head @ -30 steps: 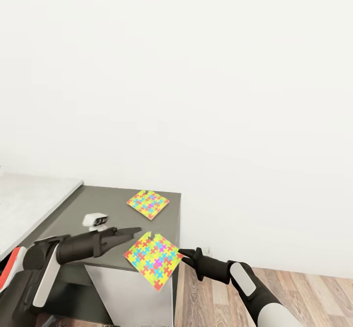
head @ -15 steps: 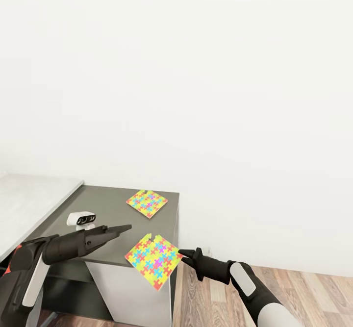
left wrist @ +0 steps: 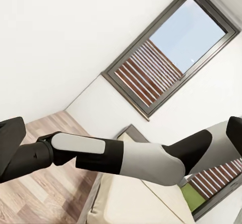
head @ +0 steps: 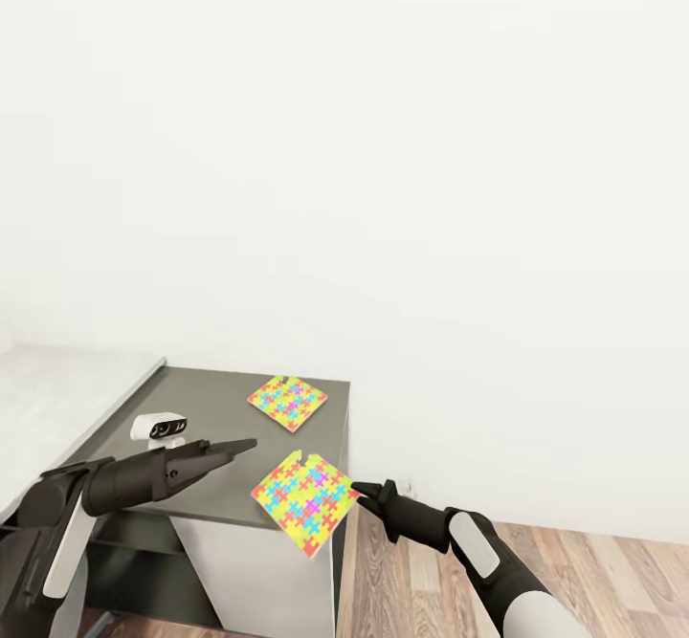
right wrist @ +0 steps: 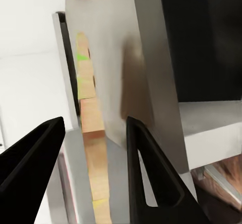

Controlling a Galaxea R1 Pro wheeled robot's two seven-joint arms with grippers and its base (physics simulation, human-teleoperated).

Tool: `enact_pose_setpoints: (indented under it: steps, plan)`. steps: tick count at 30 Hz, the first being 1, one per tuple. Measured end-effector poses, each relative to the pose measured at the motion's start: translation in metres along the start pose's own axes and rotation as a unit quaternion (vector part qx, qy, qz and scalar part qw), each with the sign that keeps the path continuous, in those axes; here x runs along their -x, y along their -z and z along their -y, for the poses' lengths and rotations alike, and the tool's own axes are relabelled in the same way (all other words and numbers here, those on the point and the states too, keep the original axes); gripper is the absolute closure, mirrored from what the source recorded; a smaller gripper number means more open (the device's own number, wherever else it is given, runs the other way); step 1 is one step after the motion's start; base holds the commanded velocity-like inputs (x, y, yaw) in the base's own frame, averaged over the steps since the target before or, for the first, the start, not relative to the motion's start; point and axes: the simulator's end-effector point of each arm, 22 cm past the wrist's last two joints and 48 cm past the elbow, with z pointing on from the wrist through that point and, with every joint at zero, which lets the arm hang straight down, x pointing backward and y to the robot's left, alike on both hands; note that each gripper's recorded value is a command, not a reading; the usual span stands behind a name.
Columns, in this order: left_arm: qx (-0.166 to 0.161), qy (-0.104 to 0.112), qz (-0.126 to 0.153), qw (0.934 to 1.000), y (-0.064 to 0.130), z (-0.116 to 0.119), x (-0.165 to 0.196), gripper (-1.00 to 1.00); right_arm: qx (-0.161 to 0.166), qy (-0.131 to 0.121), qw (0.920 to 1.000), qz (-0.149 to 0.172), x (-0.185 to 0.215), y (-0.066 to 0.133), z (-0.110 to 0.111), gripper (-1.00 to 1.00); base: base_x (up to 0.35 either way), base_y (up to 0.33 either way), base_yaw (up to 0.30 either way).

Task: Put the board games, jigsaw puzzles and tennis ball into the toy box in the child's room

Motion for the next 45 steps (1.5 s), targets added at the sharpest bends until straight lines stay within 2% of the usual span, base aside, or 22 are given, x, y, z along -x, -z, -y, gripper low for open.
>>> enact_pose_setpoints:
  steps: [25,36,40,45]
  plan:
    - [0.003,0.000,-0.002,1.0000,-0.005,0.026,0.023,-1.00,0.001,0.006,0.9999,0.011,0.004,0.015,-0.035,1.00,0.000,0.000,0.000]
    - [0.005,-0.001,-0.003,1.0000,-0.006,0.037,0.032,-1.00,0.009,0.028,0.9973,0.068,0.029,0.027,-0.050,1.00,0.000,0.000,0.000]
    - [0.005,-0.001,-0.003,1.0000,-0.007,0.041,0.035,-1.00,0.021,0.034,0.9964,0.075,0.032,0.030,-0.060,1.00,0.000,0.000,0.000]
    - [0.006,-0.001,-0.004,1.0000,-0.008,0.045,0.038,-1.00,0.020,0.039,0.9966,0.070,0.030,0.030,-0.069,1.00,0.000,0.000,0.000]
